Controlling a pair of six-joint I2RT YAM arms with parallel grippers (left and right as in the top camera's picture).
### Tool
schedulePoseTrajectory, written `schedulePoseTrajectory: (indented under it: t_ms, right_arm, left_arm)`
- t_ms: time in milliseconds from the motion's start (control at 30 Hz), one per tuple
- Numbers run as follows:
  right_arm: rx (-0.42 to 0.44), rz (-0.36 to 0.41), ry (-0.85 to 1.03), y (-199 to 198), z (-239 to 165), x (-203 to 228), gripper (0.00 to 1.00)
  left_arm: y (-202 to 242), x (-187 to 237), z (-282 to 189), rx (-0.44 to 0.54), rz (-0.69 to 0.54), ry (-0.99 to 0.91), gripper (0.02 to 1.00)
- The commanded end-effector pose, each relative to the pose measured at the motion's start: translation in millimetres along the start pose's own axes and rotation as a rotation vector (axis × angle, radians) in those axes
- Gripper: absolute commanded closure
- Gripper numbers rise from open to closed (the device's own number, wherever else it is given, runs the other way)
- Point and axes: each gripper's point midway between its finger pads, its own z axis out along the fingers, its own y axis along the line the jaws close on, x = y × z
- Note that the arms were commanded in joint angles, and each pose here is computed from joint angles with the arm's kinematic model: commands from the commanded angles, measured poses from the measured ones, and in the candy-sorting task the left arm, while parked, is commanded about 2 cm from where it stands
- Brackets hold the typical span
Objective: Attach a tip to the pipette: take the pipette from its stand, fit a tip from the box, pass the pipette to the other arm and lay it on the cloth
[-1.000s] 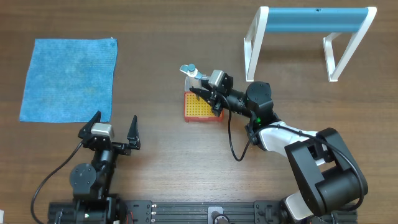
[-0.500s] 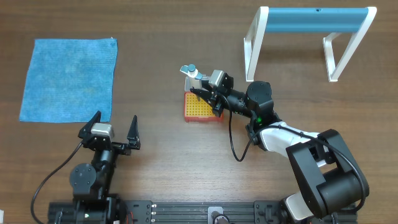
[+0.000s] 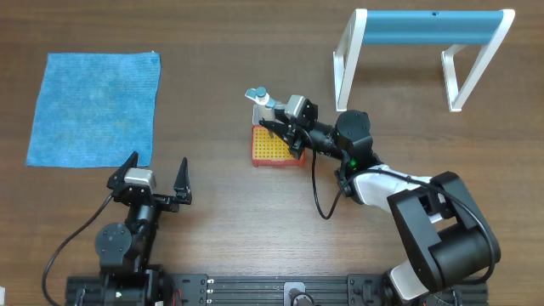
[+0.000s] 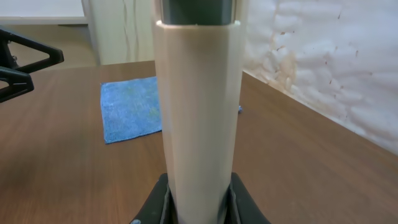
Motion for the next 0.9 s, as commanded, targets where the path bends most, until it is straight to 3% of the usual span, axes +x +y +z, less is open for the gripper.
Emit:
schedulePoseTrajectory:
  t_ms: [33, 233, 467, 567, 667, 700, 800, 900]
  right_arm:
    - [0.005, 0.045, 0.058, -1.1, -0.3, 26.2, 0.923]
    - [0.01, 0.001, 0.008, -0.4, -3.5, -1.3, 0.923]
    - [0.022, -0.093, -0.12, -1.4, -11.7, -83.9, 0.919]
    - [0.027, -0.143, -0.176, -2.3, -17.6, -145.8, 0.923]
    - [0.026, -0.098, -0.223, 3.3, -31.8, -197.4, 0.923]
    - [0.025, -0.051, -0.224, 4.7, -36.7, -201.6, 0.923]
    - [-0.093, 0.052, -0.158, 26.3, -38.9, -189.6, 0.923]
    - [-0.112, 0.162, -0.064, 29.4, -36.0, -164.8, 0.923]
  left_arm:
    - [-3.0, 1.5, 0.0, 0.016, 0.009, 0.003, 0.023]
    - [-3.0, 1.5, 0.0, 0.016, 0.009, 0.003, 0.023]
    - [-3.0, 1.5, 0.0, 0.016, 0.009, 0.003, 0.023]
    - [-3.0, 1.5, 0.0, 0.016, 0.009, 0.003, 0.02]
    - [-3.1, 1.5, 0.0, 0.016, 0.009, 0.003, 0.02]
    - [-3.1, 1.5, 0.0, 0.016, 0.009, 0.003, 0.023]
    - [-3.0, 1.5, 0.0, 0.016, 0.009, 0.003, 0.023]
    - [-3.0, 1.5, 0.0, 0.016, 0.009, 0.003, 0.023]
